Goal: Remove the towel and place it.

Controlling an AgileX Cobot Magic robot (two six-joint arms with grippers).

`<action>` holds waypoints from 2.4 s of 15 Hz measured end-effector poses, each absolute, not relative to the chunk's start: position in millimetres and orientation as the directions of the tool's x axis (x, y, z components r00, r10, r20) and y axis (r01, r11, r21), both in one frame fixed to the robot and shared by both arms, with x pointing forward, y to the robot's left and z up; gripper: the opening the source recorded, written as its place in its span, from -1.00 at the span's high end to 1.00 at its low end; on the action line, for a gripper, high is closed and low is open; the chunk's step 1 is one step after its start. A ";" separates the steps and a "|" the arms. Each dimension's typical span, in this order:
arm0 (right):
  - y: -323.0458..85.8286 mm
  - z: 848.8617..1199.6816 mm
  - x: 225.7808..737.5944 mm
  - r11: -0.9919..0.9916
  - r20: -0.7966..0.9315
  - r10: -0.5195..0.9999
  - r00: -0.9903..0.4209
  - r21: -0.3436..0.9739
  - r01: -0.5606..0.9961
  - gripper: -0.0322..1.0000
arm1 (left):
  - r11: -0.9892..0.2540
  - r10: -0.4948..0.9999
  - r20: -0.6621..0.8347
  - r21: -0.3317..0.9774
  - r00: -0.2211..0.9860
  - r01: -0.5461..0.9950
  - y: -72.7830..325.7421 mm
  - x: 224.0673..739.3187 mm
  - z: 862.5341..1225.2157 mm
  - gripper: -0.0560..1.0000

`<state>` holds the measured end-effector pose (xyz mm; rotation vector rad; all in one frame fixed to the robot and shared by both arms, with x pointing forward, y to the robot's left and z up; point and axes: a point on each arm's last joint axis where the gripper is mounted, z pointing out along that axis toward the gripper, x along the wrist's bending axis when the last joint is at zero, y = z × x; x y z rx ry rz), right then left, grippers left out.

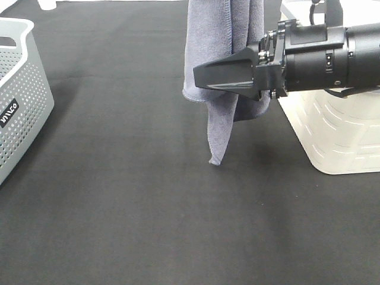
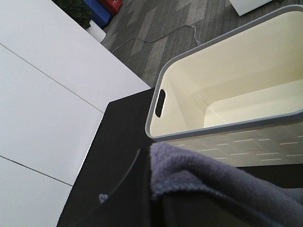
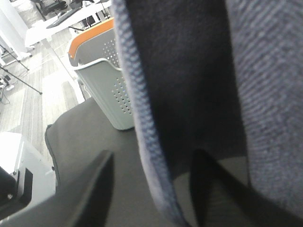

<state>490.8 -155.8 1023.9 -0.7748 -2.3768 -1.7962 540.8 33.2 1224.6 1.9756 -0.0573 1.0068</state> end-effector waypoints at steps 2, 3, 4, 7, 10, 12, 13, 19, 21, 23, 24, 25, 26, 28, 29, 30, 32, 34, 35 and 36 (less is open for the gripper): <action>-156.3 1021.0 488.8 0.235 0.325 0.340 -0.882 0.879 0.415 0.28 | -0.602 0.325 0.669 0.692 0.669 -0.399 33.2 540.8 1224.6 0.89; -156.7 1020.0 487.4 0.255 0.326 0.337 -0.883 0.872 0.419 0.40 | -0.602 0.325 0.669 0.692 0.669 -0.399 33.2 540.8 1224.6 0.89; -157.4 1021.4 485.0 0.271 0.320 0.333 -0.887 0.868 0.415 0.49 | -0.602 0.325 0.669 0.692 0.669 -0.399 33.2 540.8 1224.6 0.89; -159.8 1033.8 476.5 0.281 0.298 0.331 -0.895 0.875 0.395 0.85 | -0.602 0.325 0.669 0.692 0.669 -0.399 33.2 540.8 1224.6 0.89; -161.1 1031.2 473.9 0.294 0.366 0.353 -0.861 0.830 0.473 0.93 | -0.611 0.307 0.662 0.688 0.684 -0.391 33.2 539.7 1222.3 0.89; -163.5 1026.5 471.3 0.343 0.422 0.383 -0.822 0.761 0.550 0.93 | -0.640 0.269 0.633 0.680 0.726 -0.356 37.3 539.8 1215.9 0.89; -165.3 1026.1 471.1 0.378 0.440 0.407 -0.800 0.716 0.586 0.93 | -0.658 0.264 0.614 0.679 0.744 -0.326 42.4 542.3 1212.8 0.89; -181.4 1079.3 491.3 0.537 0.343 0.608 -0.716 0.486 0.689 0.93 | -0.772 0.243 0.534 0.612 0.810 -0.172 61.2 546.3 1196.6 0.89; -188.3 1104.9 502.0 0.549 0.255 0.676 -0.691 0.450 0.704 0.93 | -0.797 0.280 0.499 0.597 0.820 -0.091 66.0 546.6 1192.6 0.89; -194.2 1118.8 514.3 0.587 0.167 0.706 -0.688 0.405 0.701 0.93 | -0.796 0.396 0.450 0.603 0.800 0.055 73.1 549.6 1190.0 0.89; -195.9 1123.8 521.0 0.597 0.130 0.716 -0.686 0.394 0.699 0.93 | -0.780 0.460 0.427 0.613 0.778 0.124 76.1 551.2 1189.5 0.89; -196.9 1130.4 529.2 0.610 0.086 0.719 -0.690 0.399 0.685 0.93 | -0.768 0.505 0.419 0.617 0.754 0.172 79.0 552.9 1189.4 0.89; -196.9 1135.4 537.1 0.617 0.055 0.720 -0.691 0.405 0.675 0.93 | -0.764 0.533 0.424 0.613 0.732 0.202 81.7 554.4 1189.4 0.89; -193.7 1144.3 555.6 0.629 0.011 0.713 -0.701 0.431 0.647 0.93 | -0.770 0.551 0.472 0.605 0.688 0.202 84.7 559.7 1190.5 0.89; -191.7 1146.3 565.6 0.641 -0.009 0.704 -0.710 0.439 0.630 0.93 | -0.765 0.565 0.493 0.612 0.661 0.198 84.3 564.4 1190.2 0.89; -189.2 1148.7 576.7 0.650 -0.029 0.696 -0.718 0.451 0.612 0.93 | -0.749 0.594 0.504 0.632 0.627 0.201 83.4 569.8 1189.7 0.89; -186.0 1154.2 597.7 0.676 -0.098 0.675 -0.731 0.478 0.561 0.93 | -0.711 0.652 0.518 0.671 0.553 0.209 81.3 581.5 1186.9 0.89; -182.4 1158.3 617.0 0.697 -0.175 0.652 -0.737 0.520 0.493 0.93 | -0.676 0.701 0.524 0.704 0.484 0.217 79.6 594.4 1181.2 0.89; -180.3 1157.2 627.0 0.698 -0.211 0.649 -0.731 0.547 0.462 0.93 | -0.659 0.721 0.524 0.720 0.453 0.217 80.3 601.9 1177.9 0.89; -178.1 1154.3 636.9 0.694 -0.247 0.651 -0.718 0.578 0.430 0.93 | -0.638 0.743 0.519 0.740 0.423 0.213 83.6 612.3 1173.8 0.89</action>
